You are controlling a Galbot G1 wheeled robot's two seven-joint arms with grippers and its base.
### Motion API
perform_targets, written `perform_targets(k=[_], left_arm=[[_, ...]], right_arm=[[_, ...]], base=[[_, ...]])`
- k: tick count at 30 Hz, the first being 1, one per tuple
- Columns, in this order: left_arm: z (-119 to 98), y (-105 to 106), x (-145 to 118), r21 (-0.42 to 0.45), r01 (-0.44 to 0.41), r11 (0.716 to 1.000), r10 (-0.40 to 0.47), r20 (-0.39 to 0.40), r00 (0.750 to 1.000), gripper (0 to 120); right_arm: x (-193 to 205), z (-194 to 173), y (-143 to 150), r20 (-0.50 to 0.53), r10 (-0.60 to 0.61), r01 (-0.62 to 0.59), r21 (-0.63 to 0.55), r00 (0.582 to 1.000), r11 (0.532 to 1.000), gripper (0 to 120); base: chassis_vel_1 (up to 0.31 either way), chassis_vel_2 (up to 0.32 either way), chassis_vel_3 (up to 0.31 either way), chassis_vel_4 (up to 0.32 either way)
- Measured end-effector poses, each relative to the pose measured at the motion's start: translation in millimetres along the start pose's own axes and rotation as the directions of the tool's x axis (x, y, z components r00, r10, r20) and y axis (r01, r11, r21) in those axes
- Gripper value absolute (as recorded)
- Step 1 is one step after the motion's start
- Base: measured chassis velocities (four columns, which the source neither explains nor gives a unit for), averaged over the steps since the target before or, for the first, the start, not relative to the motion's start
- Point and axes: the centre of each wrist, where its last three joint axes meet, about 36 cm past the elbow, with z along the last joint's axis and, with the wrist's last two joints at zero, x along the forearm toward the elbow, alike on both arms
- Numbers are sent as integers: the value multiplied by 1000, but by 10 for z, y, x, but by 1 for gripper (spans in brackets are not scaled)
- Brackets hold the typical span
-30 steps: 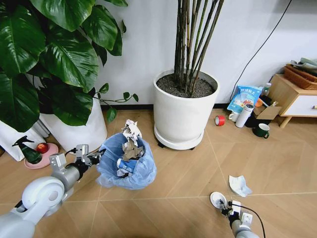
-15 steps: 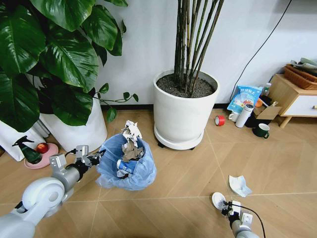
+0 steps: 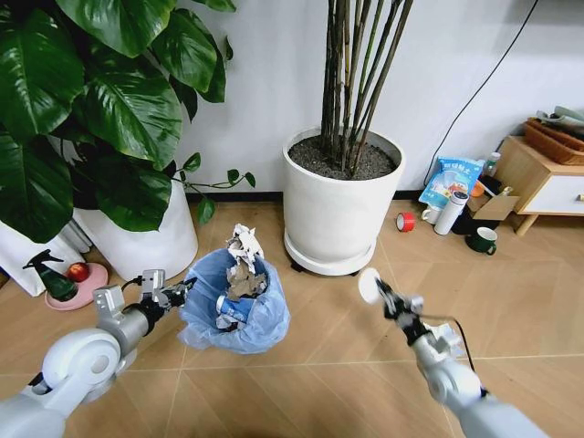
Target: Pick up the trash bin and place the garbage on the floor into it.
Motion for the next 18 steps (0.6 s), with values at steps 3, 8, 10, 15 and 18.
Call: perform_targets(k=[3,8,10,15,18], left_arm=[[11,-14,0,-6,-6,1000,6,-4,1000,0],[24,-39,4,-18,-15,1000,15,-11,1000,0],[31,-53,7,-23,-22,999,22,-15,1000,0],[43,-64,0,-28,-28,999,28,-20,999,0],[35,-66,-10,-31,-32,999,32,-20,999,0]], right_arm=[[-315,-120,-18,55,-94,95,1,994,996,0],[-791,-239,-36,100,-240,239,19,966,971,0],[-1058,-297,-17,120,-305,305,19,945,952,0],[-1311,-327,52,130,-374,376,15,918,927,0],[-1428,-320,106,124,-424,426,13,897,905,0]], base=[[0,0,0,0],[0,0,0,0],[0,0,0,0],[0,0,0,0],[0,0,0,0]])
